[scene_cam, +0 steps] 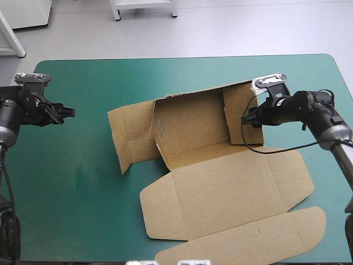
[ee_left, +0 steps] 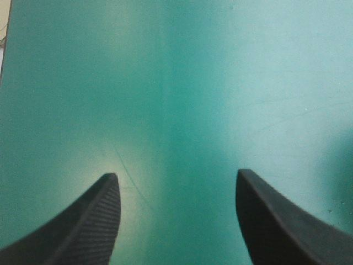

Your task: Fold the box

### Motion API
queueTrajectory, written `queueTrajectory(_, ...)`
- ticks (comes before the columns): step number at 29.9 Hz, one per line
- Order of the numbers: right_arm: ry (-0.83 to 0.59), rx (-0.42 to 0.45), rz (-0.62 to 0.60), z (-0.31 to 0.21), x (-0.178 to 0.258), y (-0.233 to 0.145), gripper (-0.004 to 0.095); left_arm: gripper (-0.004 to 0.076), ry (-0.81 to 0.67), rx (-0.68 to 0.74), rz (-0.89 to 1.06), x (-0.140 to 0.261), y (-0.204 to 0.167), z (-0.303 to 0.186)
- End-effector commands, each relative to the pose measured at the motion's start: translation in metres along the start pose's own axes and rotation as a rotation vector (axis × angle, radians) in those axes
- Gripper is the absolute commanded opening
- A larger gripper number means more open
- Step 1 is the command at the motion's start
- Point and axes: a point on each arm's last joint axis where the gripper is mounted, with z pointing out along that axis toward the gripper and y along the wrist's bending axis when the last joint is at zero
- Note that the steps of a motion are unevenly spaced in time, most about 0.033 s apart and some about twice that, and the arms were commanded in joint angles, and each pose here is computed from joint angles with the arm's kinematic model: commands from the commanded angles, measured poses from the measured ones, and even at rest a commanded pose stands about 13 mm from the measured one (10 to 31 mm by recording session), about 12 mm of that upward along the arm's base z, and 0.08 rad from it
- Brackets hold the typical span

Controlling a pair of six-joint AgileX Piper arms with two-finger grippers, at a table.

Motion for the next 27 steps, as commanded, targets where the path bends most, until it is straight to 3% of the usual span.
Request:
queueTrajectory(1, -0.095, 0.000, 0.001, 0.000, -0.015, -0.001, 0.0601, 0.0441, -0.107, -0.009, -0.006, -0.008, 0.002, -0.026)
queueTrajectory(4, -0.064, -0.008, 0.013, 0.012, -0.013, -0.002, 0.0489, 0.0441, -0.107, -0.007, -0.008, -0.008, 0.002, -0.026)
queueTrajectory(7, -0.062, -0.016, 0.018, 0.014, -0.013, -0.001, 0.0236, 0.0441, -0.106, -0.007, -0.008, -0.008, 0.002, -0.026)
queueTrajectory(9, -0.070, -0.015, -0.016, 0.011, -0.016, -0.001, -0.0002, 0.0441, -0.106, -0.007, -0.008, -0.008, 0.002, -0.026)
queueTrajectory(16, -0.040, 0.018, 0.010, -0.022, -0.039, -0.003, -0.0016, 0.0441, -0.101, -0.007, -0.003, -0.007, 0.002, -0.026)
queueTrajectory(20, 0.062, 0.049, -0.005, -0.041, -0.057, -0.007, -0.0016, 0.0441, -0.101, -0.007, -0.003, -0.007, 0.002, -0.026)
queueTrajectory(22, 0.147, 0.045, 0.003, -0.041, -0.061, -0.008, -0.0016, 0.0441, -0.100, -0.007, -0.003, -0.007, 0.002, -0.026)
queueTrajectory(27, 0.184, 0.025, 0.042, -0.016, -0.069, -0.011, -0.0017, 0.0441, -0.068, -0.001, 0.000, -0.004, 0.001, -0.026)
